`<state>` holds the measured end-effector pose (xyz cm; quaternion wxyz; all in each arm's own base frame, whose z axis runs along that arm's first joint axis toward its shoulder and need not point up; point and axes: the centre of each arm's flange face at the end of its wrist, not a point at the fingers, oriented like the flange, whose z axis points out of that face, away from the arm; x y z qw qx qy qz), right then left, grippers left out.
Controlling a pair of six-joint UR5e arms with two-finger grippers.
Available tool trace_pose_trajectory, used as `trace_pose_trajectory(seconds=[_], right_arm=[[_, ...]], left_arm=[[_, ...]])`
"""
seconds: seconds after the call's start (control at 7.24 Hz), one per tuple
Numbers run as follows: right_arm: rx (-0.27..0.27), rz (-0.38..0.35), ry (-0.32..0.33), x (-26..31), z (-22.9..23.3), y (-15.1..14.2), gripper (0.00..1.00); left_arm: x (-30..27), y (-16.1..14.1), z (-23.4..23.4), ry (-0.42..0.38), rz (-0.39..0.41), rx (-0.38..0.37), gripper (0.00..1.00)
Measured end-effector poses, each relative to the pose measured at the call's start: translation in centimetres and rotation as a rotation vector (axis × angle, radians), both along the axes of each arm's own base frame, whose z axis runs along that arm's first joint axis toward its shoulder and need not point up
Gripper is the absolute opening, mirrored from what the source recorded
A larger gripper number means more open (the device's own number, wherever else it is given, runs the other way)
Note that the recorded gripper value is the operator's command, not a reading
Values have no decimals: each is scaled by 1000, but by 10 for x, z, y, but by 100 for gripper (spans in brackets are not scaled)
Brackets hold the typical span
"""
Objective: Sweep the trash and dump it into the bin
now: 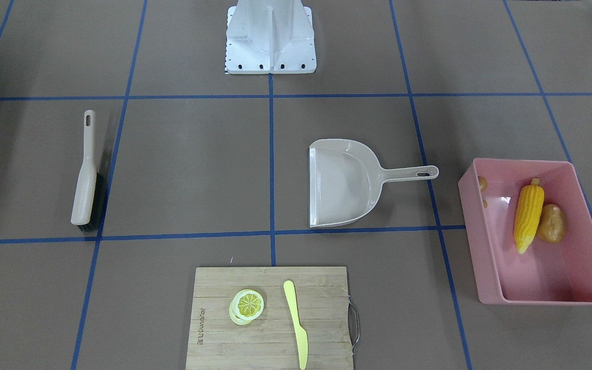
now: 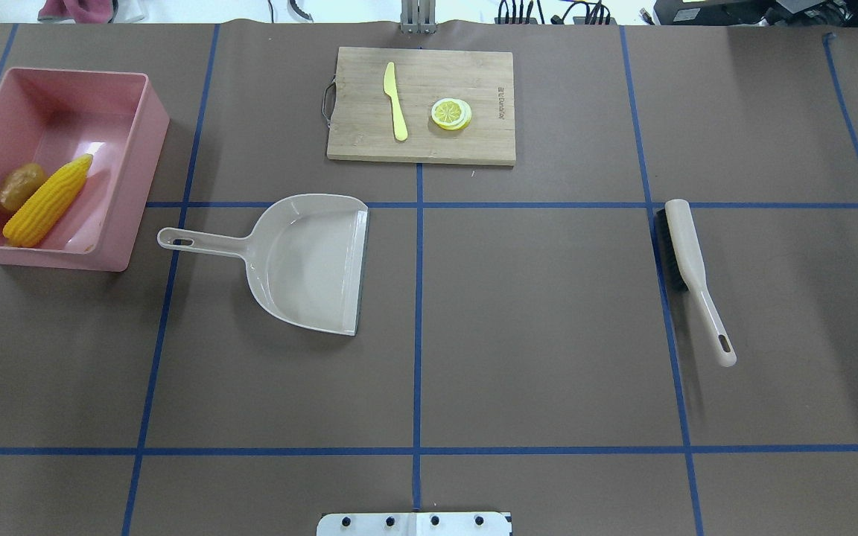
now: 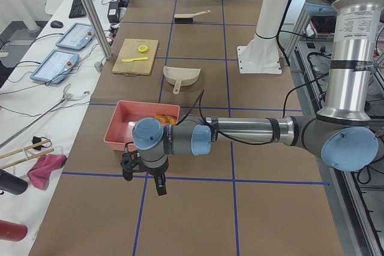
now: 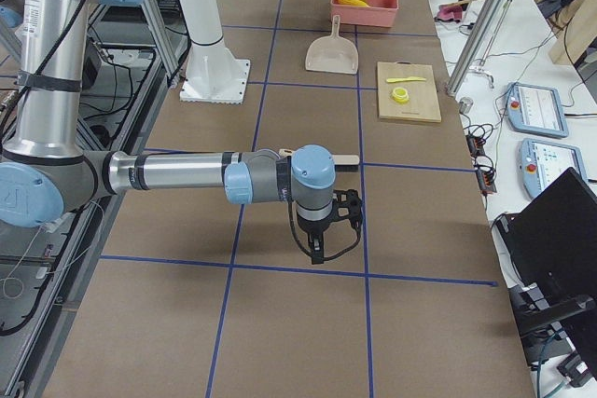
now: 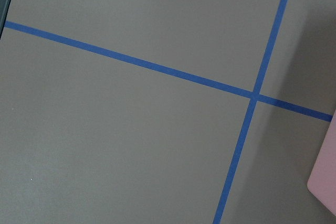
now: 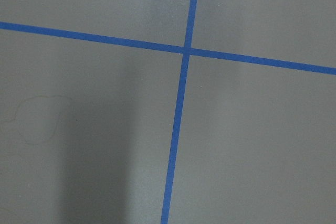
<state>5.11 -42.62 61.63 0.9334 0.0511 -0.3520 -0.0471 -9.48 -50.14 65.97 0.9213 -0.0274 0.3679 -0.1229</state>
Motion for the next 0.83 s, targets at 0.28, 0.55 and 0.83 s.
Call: trace_pose_trajectory(seconds=[0.28, 0.55, 0.83], right_arm=[[0, 1, 0, 0, 0, 0, 100], [-4, 1, -1, 0, 1, 0, 100], [-8, 1, -1, 0, 3, 0, 100]], left_arm=[[1, 1, 4, -1, 1, 25, 99], [1, 4, 6, -1, 1, 25, 99], [1, 4, 7, -1, 1, 25, 98]])
